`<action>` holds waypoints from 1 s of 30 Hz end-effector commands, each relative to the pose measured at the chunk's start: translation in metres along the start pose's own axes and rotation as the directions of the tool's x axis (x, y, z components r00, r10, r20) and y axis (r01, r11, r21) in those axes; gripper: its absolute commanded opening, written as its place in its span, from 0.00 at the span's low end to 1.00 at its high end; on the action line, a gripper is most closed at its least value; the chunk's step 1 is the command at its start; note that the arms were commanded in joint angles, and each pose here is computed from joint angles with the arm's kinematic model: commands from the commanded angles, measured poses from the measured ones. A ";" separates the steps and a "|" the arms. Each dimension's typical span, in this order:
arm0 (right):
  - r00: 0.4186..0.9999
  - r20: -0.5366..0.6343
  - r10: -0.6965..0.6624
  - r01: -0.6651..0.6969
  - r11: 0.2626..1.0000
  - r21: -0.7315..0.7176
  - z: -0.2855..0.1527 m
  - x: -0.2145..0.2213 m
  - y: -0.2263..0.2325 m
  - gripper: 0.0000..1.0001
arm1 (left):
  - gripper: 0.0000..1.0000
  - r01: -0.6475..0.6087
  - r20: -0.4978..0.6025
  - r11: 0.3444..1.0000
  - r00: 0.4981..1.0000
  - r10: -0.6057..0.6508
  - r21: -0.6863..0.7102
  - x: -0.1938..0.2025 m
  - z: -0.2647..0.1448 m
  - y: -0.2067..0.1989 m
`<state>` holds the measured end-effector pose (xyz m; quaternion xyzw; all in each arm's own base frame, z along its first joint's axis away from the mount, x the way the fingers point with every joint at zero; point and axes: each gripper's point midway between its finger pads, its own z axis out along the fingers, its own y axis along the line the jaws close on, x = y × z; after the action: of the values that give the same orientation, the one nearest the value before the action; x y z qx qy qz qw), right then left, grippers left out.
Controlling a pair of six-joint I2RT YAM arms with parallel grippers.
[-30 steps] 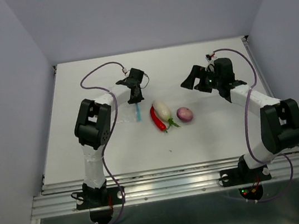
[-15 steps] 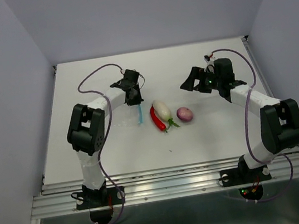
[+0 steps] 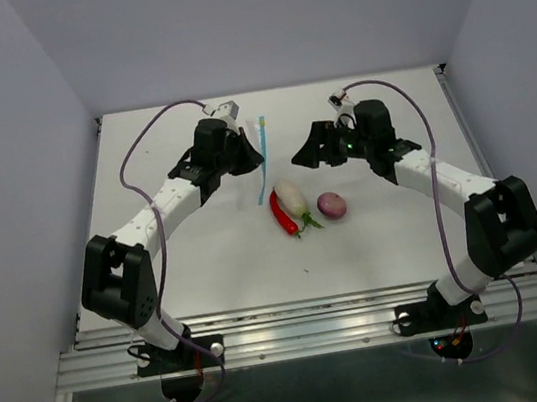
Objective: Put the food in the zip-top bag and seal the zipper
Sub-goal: Grab a zip-top bag with the left arm, then open the zip-top bag
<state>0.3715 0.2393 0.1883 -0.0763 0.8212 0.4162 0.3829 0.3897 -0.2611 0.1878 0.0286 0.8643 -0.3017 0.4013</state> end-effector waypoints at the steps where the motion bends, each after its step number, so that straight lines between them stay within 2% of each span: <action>1: 0.993 0.091 -0.074 0.079 0.995 -0.059 0.021 -0.033 0.045 0.92 | 0.00 0.016 0.039 0.996 0.999 -0.020 0.087 -0.005 -0.005 -0.017; 3: 0.993 0.098 -0.063 0.068 0.996 -0.052 0.028 -0.035 0.050 0.89 | 0.00 0.018 0.040 0.994 0.999 -0.023 0.104 -0.004 -0.007 -0.019; 6: 0.993 0.111 -0.041 0.044 0.999 -0.024 0.038 -0.039 0.050 0.72 | 0.00 0.024 0.042 0.992 0.999 -0.029 0.120 -0.005 -0.008 -0.023; 7: 0.993 0.112 -0.041 0.044 0.999 -0.024 0.041 -0.038 0.053 0.63 | 0.00 0.025 0.042 0.991 0.999 -0.031 0.128 -0.005 -0.008 -0.024; 10: 0.993 0.115 -0.033 0.034 0.999 -0.010 0.049 -0.038 0.050 0.50 | 0.00 0.032 0.046 0.988 0.998 -0.040 0.153 -0.005 -0.010 -0.028; 14: 0.994 0.105 -0.029 0.032 0.999 -0.021 0.059 -0.036 0.056 0.44 | 0.00 0.044 0.037 0.982 0.998 -0.052 0.182 -0.002 -0.012 -0.033; 25: 0.998 0.062 -0.009 0.014 0.997 -0.076 0.069 -0.025 0.062 0.42 | 0.00 0.053 0.021 0.975 0.998 -0.059 0.215 0.002 -0.011 -0.038; 30: 0.999 0.040 0.001 0.003 0.996 -0.085 0.074 -0.017 0.064 0.32 | 0.00 0.052 0.034 0.975 0.998 -0.060 0.216 -0.001 -0.014 -0.039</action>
<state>0.3937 0.3161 0.1916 -0.0678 0.8178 0.4267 0.3801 0.3756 -0.2812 0.1862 0.0264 0.8446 -0.3774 0.3789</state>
